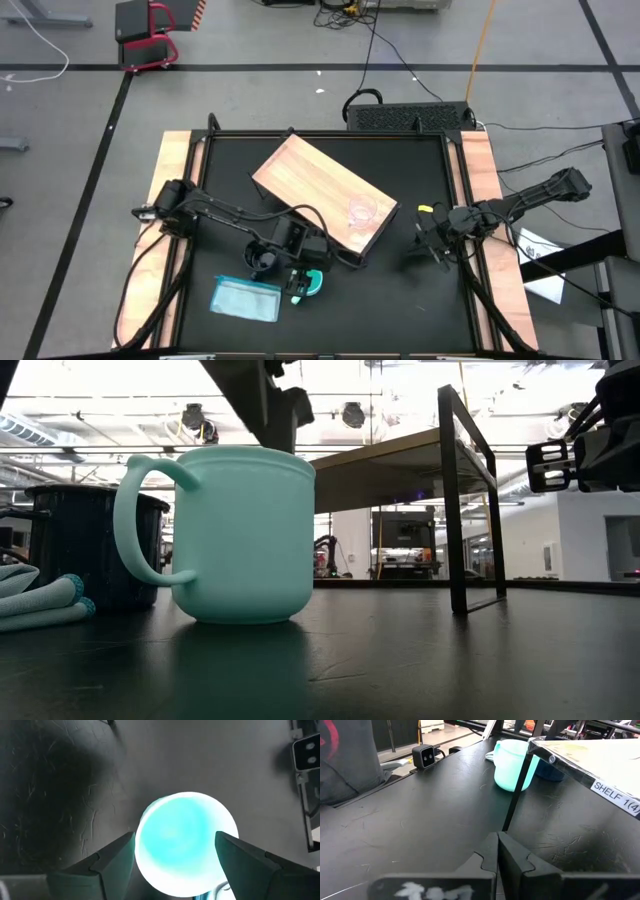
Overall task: Stack small to large cups/mugs on shelf
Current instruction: Put the light blue mug on the shelf
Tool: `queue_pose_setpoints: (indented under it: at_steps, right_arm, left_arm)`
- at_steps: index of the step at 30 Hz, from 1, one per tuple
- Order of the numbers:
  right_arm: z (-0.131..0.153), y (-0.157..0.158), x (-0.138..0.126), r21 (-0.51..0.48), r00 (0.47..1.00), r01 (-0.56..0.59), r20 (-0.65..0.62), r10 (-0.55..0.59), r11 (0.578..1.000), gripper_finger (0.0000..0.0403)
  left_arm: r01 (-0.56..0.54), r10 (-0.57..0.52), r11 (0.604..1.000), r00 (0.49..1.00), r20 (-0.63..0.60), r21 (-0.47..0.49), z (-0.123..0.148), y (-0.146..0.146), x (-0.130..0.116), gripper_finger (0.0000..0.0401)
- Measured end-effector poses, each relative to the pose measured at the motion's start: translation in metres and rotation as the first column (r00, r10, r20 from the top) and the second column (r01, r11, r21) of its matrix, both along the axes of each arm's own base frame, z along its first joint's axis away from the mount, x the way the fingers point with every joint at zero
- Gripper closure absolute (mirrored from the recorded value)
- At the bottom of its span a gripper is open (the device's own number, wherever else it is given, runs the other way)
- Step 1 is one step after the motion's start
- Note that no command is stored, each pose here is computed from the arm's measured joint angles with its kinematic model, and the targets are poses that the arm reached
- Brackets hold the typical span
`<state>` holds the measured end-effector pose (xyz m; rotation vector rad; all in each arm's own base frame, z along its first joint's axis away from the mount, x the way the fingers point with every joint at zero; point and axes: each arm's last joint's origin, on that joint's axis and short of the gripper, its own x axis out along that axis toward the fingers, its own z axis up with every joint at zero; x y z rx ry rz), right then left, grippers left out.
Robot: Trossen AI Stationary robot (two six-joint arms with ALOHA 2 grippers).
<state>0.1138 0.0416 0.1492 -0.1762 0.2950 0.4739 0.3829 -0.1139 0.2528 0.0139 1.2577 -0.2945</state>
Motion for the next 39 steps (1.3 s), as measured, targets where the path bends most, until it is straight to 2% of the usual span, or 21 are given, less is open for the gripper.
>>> queue_pose_setpoints:
  at_steps: [10, 31, 34, 39]
  right_arm:
    - [0.000, 0.000, 0.000, 0.001, 1.000, 0.000, 0.003, 0.000, 1.000, 0.0403]
    - [0.000, 0.000, 0.000, 0.001, 1.000, 0.000, 0.004, 0.000, 1.000, 0.0403]
    - [0.001, 0.000, 0.000, 0.003, 1.000, 0.000, 0.009, 0.000, 1.000, 0.0403]
    - [0.002, 0.000, 0.001, 0.008, 1.000, 0.000, 0.023, 0.000, 1.000, 0.0403]
  left_arm:
    - [0.002, -0.002, 1.000, 1.000, -0.013, 0.020, -0.018, 0.001, -0.003, 0.0123]
    - [0.019, -0.020, 0.999, 1.000, 0.015, 0.049, -0.018, 0.002, -0.001, 0.0123]
    - [0.017, -0.018, 0.998, 1.000, 0.018, 0.058, -0.018, 0.003, -0.001, 0.0134]
    - [0.008, -0.009, 0.998, 1.000, 0.018, 0.058, -0.018, 0.006, 0.000, 0.0179]
